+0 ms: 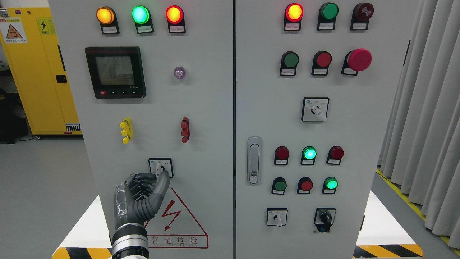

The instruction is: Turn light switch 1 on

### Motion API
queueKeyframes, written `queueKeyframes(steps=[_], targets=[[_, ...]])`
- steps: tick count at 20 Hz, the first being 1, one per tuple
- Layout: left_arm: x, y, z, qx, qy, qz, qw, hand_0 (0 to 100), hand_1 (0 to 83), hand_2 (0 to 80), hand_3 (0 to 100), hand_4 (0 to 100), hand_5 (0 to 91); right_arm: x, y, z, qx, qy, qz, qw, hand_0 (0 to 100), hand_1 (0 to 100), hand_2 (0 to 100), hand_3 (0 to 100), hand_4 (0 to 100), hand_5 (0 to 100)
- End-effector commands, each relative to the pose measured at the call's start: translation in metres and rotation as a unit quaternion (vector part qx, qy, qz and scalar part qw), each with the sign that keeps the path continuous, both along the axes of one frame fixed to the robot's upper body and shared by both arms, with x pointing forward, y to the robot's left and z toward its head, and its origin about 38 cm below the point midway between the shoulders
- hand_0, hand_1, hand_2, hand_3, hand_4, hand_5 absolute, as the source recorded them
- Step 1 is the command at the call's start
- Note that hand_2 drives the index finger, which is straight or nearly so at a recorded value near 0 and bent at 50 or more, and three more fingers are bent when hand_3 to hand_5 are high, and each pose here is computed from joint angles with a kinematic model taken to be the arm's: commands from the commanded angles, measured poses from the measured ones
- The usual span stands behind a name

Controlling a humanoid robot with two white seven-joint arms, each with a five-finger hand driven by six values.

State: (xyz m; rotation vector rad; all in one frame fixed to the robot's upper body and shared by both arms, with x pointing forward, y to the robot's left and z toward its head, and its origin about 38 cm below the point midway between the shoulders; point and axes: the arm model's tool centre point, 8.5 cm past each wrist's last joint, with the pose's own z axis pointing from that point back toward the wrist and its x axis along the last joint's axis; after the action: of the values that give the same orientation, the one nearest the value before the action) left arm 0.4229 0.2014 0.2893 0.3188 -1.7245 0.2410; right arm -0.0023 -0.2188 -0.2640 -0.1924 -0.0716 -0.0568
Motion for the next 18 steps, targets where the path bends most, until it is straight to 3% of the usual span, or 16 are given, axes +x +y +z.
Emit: queueKeyframes(steps=[1,18], targets=[[0.0008,-0.0002,0.0007,0.000,0.000,0.000,1.000,20,70.0,57.3,85,89,87.3,0.0001,0.0000,0.0000,0.000,0.000,0.000,1.000,0,50,4,0,0,0],[0.0013,-0.0008,0.0018,0.001,0.002,0.000,1.000,21,68.8,58.1,85,89,87.3,0.0001,0.0001,0.0000,0.000,0.000,0.000,1.000,0,50,4,0,0,0]])
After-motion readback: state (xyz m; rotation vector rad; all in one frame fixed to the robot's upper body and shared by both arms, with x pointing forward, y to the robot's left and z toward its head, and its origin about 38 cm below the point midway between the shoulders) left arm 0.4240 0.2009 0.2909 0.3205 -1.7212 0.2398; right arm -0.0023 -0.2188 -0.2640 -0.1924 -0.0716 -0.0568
